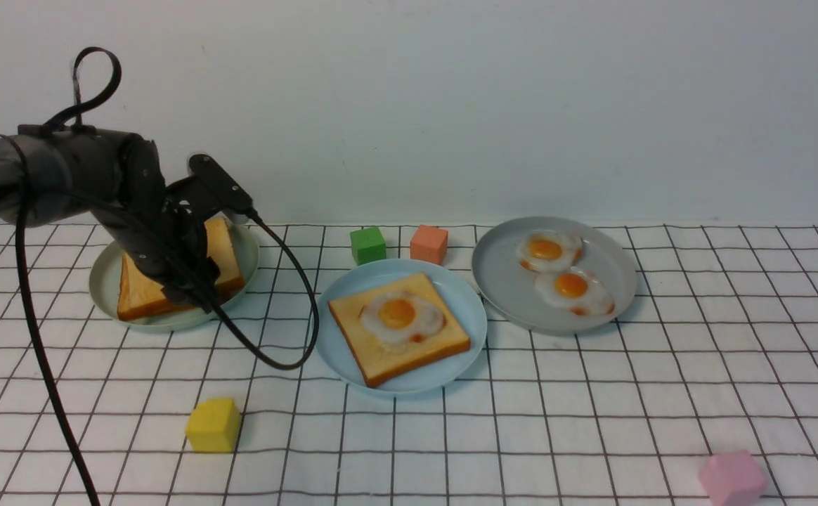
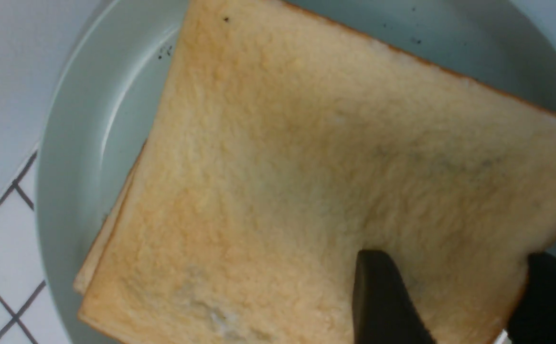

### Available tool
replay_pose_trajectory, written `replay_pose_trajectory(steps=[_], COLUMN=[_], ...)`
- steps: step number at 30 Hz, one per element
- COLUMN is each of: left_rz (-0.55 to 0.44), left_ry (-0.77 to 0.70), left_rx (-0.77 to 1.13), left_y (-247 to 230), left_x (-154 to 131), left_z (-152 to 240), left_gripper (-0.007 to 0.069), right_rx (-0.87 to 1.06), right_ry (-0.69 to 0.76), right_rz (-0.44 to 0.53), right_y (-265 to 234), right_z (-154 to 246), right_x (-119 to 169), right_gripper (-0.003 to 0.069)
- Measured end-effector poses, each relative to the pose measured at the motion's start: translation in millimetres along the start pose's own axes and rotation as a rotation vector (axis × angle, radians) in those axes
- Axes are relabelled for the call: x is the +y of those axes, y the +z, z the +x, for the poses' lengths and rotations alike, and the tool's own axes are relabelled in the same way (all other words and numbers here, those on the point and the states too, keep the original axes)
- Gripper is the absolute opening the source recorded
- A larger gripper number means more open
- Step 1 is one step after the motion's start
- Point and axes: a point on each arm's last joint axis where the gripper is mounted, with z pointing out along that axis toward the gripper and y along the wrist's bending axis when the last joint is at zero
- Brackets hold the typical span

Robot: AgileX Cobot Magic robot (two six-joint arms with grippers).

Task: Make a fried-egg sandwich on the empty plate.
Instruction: Use the left arm to grab a slice of bread, then use the left arm to place a slice of bread on the fried egg in the middle

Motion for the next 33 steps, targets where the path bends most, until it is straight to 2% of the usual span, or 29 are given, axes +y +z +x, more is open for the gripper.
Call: replay_pose_trajectory(steps=[3, 4, 5, 7, 8, 10, 14, 19, 23, 27, 29, 30, 31, 32, 33], left_rz=[-0.003, -0.003, -0.006, -0.007, -0.006, -0.01, -0.003, -0.022, -0.02, 0.068, 0.106, 0.134, 0.139, 0.158, 0.161], left_ry=[0.003, 0.003, 0.01, 0.015, 0.026, 0.042, 0.05, 0.044, -0.03, -0.027, 0.02, 0.064, 0.071, 0.122, 0.147], left_rx=[-0.004, -0.004, -0.005, -0.005, 0.0, 0.0, 0.007, -0.026, -0.101, -0.19, -0.203, -0.215, -0.214, -0.219, -0.222], left_y=[1, 1, 1, 1, 0, -3, -13, -52, -88, -113, -116, -117, -117, -115, -114], left_x=[0, 0, 0, 0, -2, -3, -5, -4, -15, -69, -95, -117, -120, -141, -150], left_z=[-1, -1, -2, -2, -3, -6, -8, -17, -34, -72, -85, -94, -96, -103, -106], left_gripper=[0.0239, 0.0232, 0.0172, 0.0137, 0.0085, 0.0048, 0.004, 0.0039, 0.0037, 0.0037, 0.0037, 0.0037, 0.0036, 0.0036, 0.0036], right_rx=[0.001, 0.001, 0.001, 0.001, 0.001, 0.0, 0.0, 0.003, 0.016, 0.035, 0.036, 0.037, 0.036, 0.034, 0.032], right_ry=[0.0, 0.0, 0.0, 0.0, 0.003, 0.006, 0.009, 0.01, -0.006, -0.033, -0.038, -0.042, -0.043, -0.045, -0.045], right_rz=[0.0, 0.0, 0.0, 0.0, -0.004, -0.009, -0.012, -0.014, 0.007, 0.041, 0.046, 0.048, 0.049, 0.048, 0.048], right_y=[0, 0, 0, 0, 0, 0, 0, 0, 0, -4, -6, -9, -10, -12, -14], right_z=[0, 0, 0, 0, 0, 0, 0, 0, 2, 6, 7, 9, 9, 10, 11], right_x=[0, 0, 0, 0, 0, 1, 1, 1, -1, -3, -3, -3, -3, -2, -2], right_gripper=[0.0017, 0.0018, 0.0019, 0.0019, 0.002, 0.002, 0.002, 0.0023, 0.0025, 0.0028, 0.0029, 0.003, 0.003, 0.0031, 0.0031])
